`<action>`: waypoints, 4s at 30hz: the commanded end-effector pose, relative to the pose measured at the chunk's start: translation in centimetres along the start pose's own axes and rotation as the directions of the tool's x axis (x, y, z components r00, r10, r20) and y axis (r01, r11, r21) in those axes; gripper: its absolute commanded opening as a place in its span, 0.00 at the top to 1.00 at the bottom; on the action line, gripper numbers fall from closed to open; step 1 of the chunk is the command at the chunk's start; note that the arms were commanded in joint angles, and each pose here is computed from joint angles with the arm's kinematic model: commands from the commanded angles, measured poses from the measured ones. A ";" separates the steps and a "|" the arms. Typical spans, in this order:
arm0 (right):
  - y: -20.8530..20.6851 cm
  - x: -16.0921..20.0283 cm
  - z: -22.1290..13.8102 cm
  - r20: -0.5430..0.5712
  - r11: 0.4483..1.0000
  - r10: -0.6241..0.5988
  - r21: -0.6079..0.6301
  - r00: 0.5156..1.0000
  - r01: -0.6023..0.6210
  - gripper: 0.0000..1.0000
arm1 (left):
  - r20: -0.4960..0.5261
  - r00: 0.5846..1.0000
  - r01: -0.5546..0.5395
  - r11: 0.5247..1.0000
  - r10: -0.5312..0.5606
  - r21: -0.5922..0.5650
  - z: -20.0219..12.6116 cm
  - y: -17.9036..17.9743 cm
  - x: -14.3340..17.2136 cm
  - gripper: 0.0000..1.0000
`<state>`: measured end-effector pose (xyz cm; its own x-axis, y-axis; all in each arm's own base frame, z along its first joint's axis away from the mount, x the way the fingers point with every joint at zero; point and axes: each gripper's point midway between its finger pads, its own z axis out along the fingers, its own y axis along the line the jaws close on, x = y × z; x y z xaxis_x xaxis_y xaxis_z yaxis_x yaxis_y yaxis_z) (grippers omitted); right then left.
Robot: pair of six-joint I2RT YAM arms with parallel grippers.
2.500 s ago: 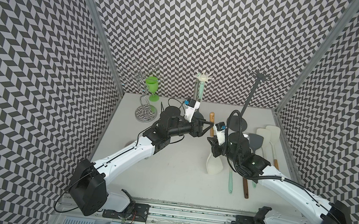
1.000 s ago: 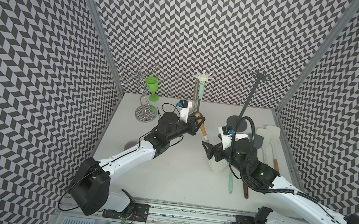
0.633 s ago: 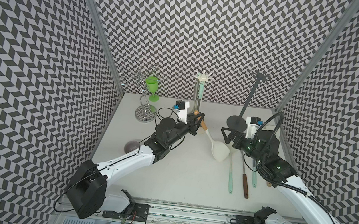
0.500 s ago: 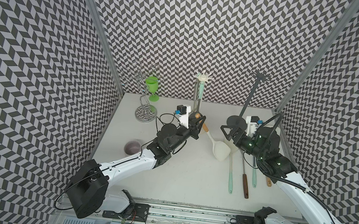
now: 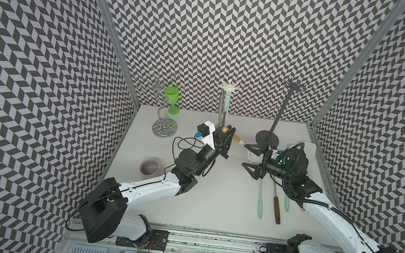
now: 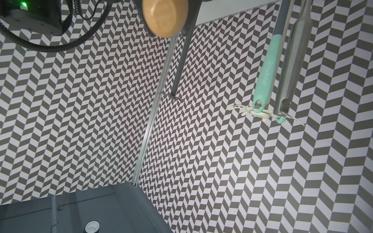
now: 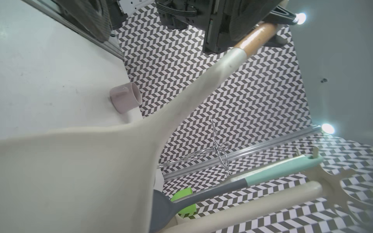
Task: Take the spatula off the kitchen utensil rack
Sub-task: Place the spatula at the center of the board.
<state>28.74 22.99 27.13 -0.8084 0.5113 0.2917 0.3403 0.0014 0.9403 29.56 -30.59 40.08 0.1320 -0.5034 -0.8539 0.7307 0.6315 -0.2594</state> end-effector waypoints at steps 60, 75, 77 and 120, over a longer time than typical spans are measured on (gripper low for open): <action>1.0 -6.9 -2.2 0.431 0.993 -0.073 0.118 0.899 0.024 1.00 | -0.089 0.992 0.089 0.996 -0.088 -0.001 -5.0 -2.6 1.4 0.10; -7.0 -9.4 -0.3 0.123 0.644 -0.712 0.508 0.691 0.572 1.00 | -0.442 0.874 0.085 0.960 -0.200 -0.268 -9.9 7.0 8.9 0.00; -9.1 -9.6 0.2 0.048 0.573 -0.737 0.575 0.675 0.584 1.00 | -0.454 0.872 0.046 0.956 -0.181 -0.291 -11.0 8.3 9.5 0.00; -24.0 -9.7 0.6 -0.356 0.048 -0.619 0.873 0.700 0.486 1.00 | -0.461 0.873 -0.013 0.937 -0.159 -0.348 -13.8 11.4 11.0 0.00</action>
<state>28.48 17.85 2.31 -0.9521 0.0333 -0.3038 0.0304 0.9994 0.0143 30.14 -20.88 21.54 -0.3208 -0.2712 -0.9075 0.4398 0.8059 -0.3963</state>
